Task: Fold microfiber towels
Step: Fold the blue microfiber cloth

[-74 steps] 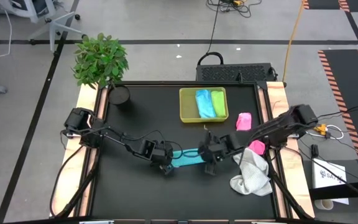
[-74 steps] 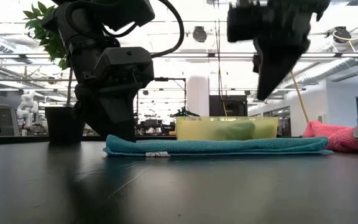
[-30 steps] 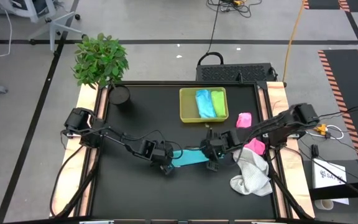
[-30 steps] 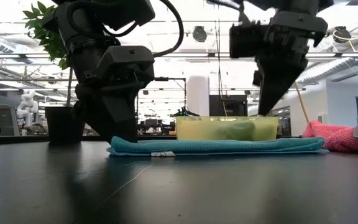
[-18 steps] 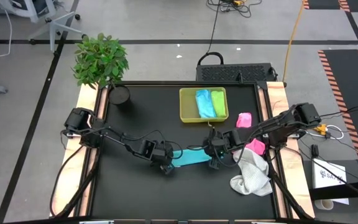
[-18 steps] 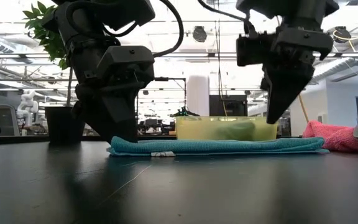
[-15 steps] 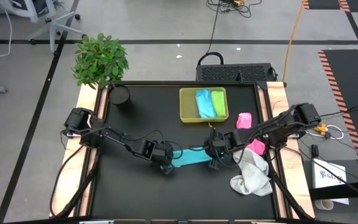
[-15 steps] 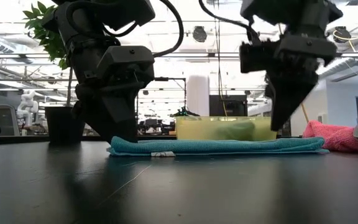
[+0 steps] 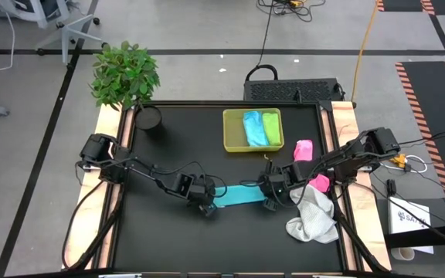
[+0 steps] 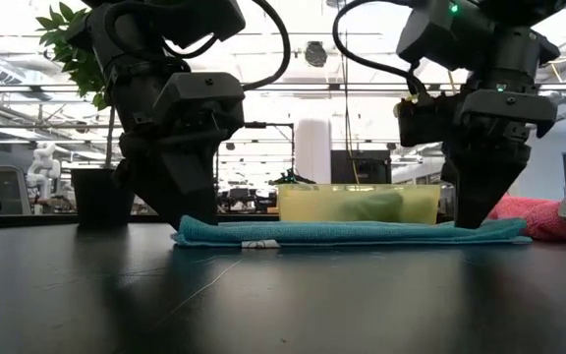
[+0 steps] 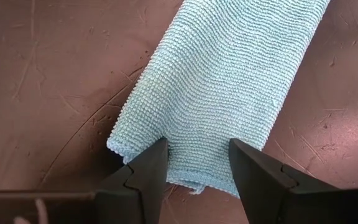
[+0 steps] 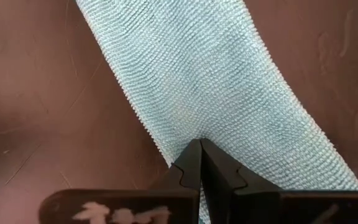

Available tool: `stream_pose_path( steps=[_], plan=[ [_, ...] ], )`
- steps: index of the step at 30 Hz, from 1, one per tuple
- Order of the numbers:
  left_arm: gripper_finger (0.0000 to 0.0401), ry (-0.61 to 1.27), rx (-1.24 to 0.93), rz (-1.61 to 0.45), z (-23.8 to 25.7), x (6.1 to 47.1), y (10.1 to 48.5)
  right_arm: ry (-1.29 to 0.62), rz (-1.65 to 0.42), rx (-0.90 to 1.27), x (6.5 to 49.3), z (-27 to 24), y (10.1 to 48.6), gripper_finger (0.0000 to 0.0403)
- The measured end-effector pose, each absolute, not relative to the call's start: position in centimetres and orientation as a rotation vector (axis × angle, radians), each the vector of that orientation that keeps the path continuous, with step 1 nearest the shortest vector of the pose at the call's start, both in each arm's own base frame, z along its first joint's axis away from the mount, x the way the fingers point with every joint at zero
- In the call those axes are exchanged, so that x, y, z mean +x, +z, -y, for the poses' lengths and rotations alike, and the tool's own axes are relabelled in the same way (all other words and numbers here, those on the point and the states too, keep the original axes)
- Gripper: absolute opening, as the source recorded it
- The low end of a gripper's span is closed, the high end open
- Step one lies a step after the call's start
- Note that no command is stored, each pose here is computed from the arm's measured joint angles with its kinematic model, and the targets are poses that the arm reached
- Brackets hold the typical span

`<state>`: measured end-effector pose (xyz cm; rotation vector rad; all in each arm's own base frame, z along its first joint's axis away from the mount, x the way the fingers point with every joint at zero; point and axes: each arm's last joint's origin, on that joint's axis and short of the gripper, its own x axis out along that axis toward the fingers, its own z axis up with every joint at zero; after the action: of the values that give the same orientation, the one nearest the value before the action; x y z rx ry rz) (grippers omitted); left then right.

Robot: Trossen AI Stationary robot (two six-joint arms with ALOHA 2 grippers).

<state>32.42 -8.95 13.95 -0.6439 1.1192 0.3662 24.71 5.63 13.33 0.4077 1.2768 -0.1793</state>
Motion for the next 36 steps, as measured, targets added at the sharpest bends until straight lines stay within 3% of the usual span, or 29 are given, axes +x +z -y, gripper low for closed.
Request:
stream_pose_path(
  steps=[12,22,25,32,36],
  plan=[
    [0.0177,0.364,-0.645,-1.115,8.9,32.5,14.0,-0.153,-1.316,0.398,24.1,-5.3,13.7,0.0],
    [0.0177,0.363,-0.644,-1.129,8.9,32.4,13.9,-0.273,-1.457,0.336,20.3,-3.7,16.4,0.0],
    [0.0177,0.362,-0.643,-1.129,8.9,32.4,13.9,-0.279,-1.334,0.406,20.5,-3.4,17.7,0.0],
    [0.0177,0.362,-0.644,-1.129,8.9,32.4,13.9,-0.148,-0.76,0.513,25.5,-3.3,20.4,0.0],
    [0.0177,0.36,-0.649,-1.124,9.0,32.4,13.9,-0.127,-0.669,0.509,28.0,-3.2,19.0,0.0]
  ],
)
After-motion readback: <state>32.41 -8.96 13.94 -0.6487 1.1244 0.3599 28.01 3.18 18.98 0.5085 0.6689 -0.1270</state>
